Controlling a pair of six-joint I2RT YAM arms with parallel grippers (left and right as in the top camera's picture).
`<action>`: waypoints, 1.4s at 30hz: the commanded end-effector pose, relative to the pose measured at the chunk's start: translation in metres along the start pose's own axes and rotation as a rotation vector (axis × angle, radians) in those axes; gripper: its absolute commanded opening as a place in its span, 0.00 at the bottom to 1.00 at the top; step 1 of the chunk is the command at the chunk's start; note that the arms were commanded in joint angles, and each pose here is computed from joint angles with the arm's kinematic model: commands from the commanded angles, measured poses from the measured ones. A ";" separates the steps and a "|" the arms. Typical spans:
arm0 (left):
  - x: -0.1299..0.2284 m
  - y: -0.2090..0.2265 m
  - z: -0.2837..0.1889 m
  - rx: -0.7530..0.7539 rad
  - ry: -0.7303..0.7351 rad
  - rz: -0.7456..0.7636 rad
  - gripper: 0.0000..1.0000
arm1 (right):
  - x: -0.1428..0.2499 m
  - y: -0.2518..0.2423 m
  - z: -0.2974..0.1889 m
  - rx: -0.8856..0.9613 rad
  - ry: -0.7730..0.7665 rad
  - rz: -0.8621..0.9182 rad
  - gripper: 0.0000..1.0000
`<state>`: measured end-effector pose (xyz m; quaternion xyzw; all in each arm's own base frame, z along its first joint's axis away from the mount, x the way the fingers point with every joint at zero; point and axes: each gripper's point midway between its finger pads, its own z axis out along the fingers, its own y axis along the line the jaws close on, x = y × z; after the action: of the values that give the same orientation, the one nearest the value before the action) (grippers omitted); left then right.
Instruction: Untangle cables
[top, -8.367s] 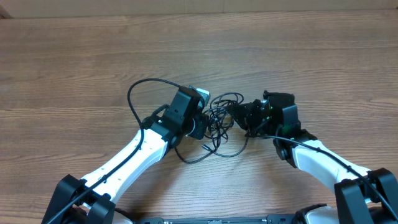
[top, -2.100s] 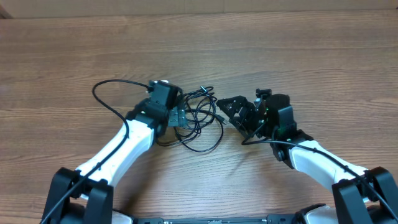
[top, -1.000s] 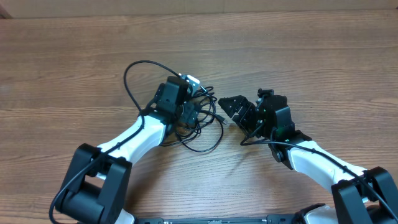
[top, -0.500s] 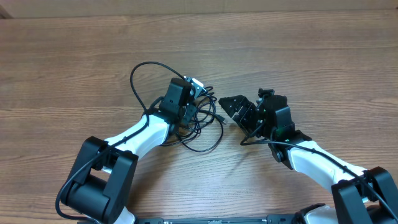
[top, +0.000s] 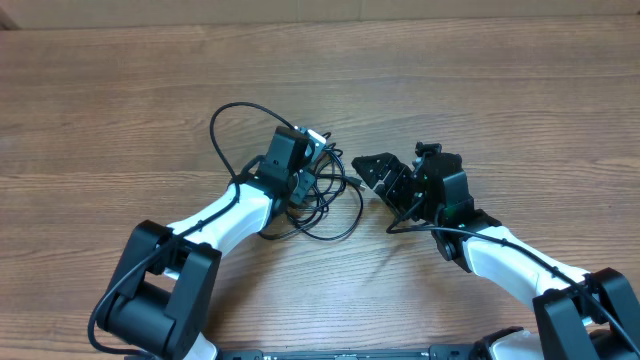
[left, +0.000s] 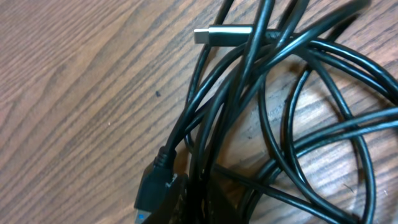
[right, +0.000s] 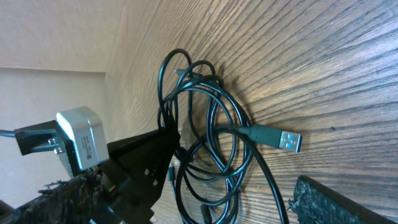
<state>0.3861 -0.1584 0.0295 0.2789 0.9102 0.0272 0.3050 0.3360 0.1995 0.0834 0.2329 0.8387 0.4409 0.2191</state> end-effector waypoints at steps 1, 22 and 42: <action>-0.037 0.005 -0.027 0.001 -0.086 -0.087 0.09 | -0.005 0.006 0.000 -0.009 -0.021 -0.017 1.00; -0.104 -0.042 -0.096 0.442 -0.268 -0.533 0.04 | 0.001 0.012 0.000 -0.039 0.015 -0.022 1.00; -0.147 -0.068 -0.135 0.823 -0.240 -0.983 0.13 | 0.002 0.009 0.000 -0.028 0.020 -0.018 1.00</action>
<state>0.3831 -0.2613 0.1796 -0.0567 0.8475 -0.4409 0.2900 0.3332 0.2029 0.0846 0.2257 0.8386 0.4488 0.2107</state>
